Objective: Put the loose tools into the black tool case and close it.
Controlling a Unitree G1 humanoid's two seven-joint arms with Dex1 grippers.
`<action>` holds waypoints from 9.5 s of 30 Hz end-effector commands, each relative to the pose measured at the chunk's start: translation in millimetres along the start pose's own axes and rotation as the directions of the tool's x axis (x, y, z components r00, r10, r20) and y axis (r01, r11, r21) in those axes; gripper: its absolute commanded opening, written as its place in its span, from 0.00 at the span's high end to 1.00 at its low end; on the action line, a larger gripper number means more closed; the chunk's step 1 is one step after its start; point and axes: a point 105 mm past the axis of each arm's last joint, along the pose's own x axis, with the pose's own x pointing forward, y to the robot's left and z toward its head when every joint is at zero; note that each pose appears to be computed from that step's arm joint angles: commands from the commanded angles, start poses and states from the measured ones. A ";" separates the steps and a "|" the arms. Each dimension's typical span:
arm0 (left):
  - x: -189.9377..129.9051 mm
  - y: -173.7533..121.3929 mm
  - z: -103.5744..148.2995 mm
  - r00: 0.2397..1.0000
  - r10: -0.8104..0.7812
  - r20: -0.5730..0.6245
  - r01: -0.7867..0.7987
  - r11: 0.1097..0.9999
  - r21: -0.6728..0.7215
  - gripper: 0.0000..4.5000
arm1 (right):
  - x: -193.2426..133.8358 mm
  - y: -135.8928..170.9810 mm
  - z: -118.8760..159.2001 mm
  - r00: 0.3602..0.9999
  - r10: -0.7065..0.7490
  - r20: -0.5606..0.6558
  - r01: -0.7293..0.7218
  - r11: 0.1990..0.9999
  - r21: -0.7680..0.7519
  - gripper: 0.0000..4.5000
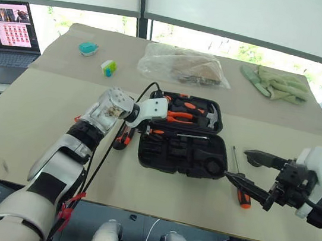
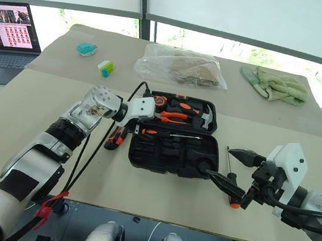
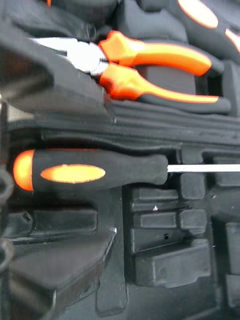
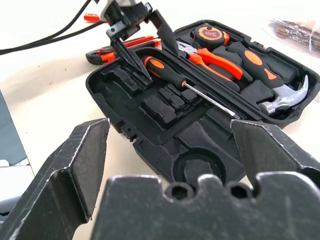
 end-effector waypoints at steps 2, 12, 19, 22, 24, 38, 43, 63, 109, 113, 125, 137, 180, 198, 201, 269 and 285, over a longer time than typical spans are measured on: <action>-4.6 9.1 19.0 0.998 0.023 0.056 -0.026 0.998 0.053 0.53 | 0.1 -3.8 6.8 0.999 -0.023 0.027 0.024 0.999 -0.034 0.00; 11.8 -0.3 11.1 0.999 -0.014 0.040 0.013 0.999 0.044 0.99 | -1.4 -11.7 -1.6 0.998 -0.070 -0.009 0.069 0.996 -0.050 0.00; 30.0 -13.0 -1.9 0.999 -0.045 -0.029 0.047 0.996 0.077 0.99 | -0.3 -10.6 -0.8 0.997 -0.076 0.002 0.076 0.996 -0.046 0.00; 36.9 -13.4 -11.5 0.997 -0.024 -0.078 0.033 0.994 0.108 0.99 | 0.3 -10.2 0.4 0.997 -0.075 0.009 0.075 0.996 -0.041 0.00; 40.4 -14.4 -14.7 0.995 -0.014 -0.096 0.029 0.988 0.150 0.99 | 0.6 -9.7 1.6 0.997 -0.073 0.014 0.074 0.997 -0.039 0.00; 13.3 11.4 22.1 0.992 0.029 0.124 -0.023 0.998 -0.055 0.99 | 0.8 -9.8 0.5 0.997 -0.077 0.017 0.078 0.997 -0.031 0.00; 23.7 7.9 12.7 0.998 0.024 0.062 -0.023 1.000 -0.012 0.99 | 2.9 -10.0 1.8 0.997 -0.074 0.024 0.075 0.997 -0.029 0.00; 26.1 -0.3 13.9 0.991 -0.022 0.135 0.023 1.000 -0.006 0.99 | -7.2 -15.1 -8.8 0.987 -0.161 -0.017 0.161 0.987 -0.015 0.00; -97.5 -63.0 57.5 0.888 -0.261 0.379 0.304 0.951 -0.056 0.00 | -1.8 -29.2 -136.3 0.755 -0.574 -0.315 0.648 0.728 0.226 0.53; -99.4 -61.2 56.2 0.892 -0.244 0.380 0.288 0.956 -0.061 0.00 | -6.0 -26.3 -134.8 0.740 -0.605 -0.294 0.672 0.688 0.274 0.76; -114.4 -68.1 50.4 0.906 -0.221 0.362 0.271 0.958 -0.094 0.00 | -11.6 -57.3 -24.6 0.856 -0.515 0.042 0.502 0.849 0.165 0.76; -132.6 -78.1 23.9 0.947 -0.130 0.294 0.199 0.955 -0.219 0.00 | 89.8 -42.7 4.1 0.955 0.277 -0.104 -0.296 0.901 -0.317 0.76; -133.9 -69.5 29.7 0.960 -0.017 0.279 0.082 0.971 -0.224 0.00 | 147.5 -62.1 -5.3 0.920 0.378 -0.097 -0.389 0.862 -0.324 0.35; -133.9 -68.4 24.4 0.963 -0.025 0.268 0.085 0.973 -0.216 0.00 | 153.4 -53.3 -52.1 0.907 0.333 -0.256 -0.403 0.861 -0.308 1.00; -132.0 -67.6 23.6 0.964 -0.024 0.267 0.084 0.972 -0.217 0.00 | 157.3 -55.5 -59.4 0.907 0.295 -0.301 -0.393 0.850 -0.351 1.00; -150.9 14.6 -158.8 0.788 0.151 -0.596 -0.458 0.790 -0.406 0.36 | 36.7 49.5 62.5 0.949 0.301 0.089 -0.274 0.934 -0.229 0.00; -109.0 40.0 -3.2 0.994 0.075 -0.076 -0.084 0.990 -0.116 0.91 | 6.1 48.1 17.9 0.984 0.176 -0.037 -0.178 0.981 -0.071 0.00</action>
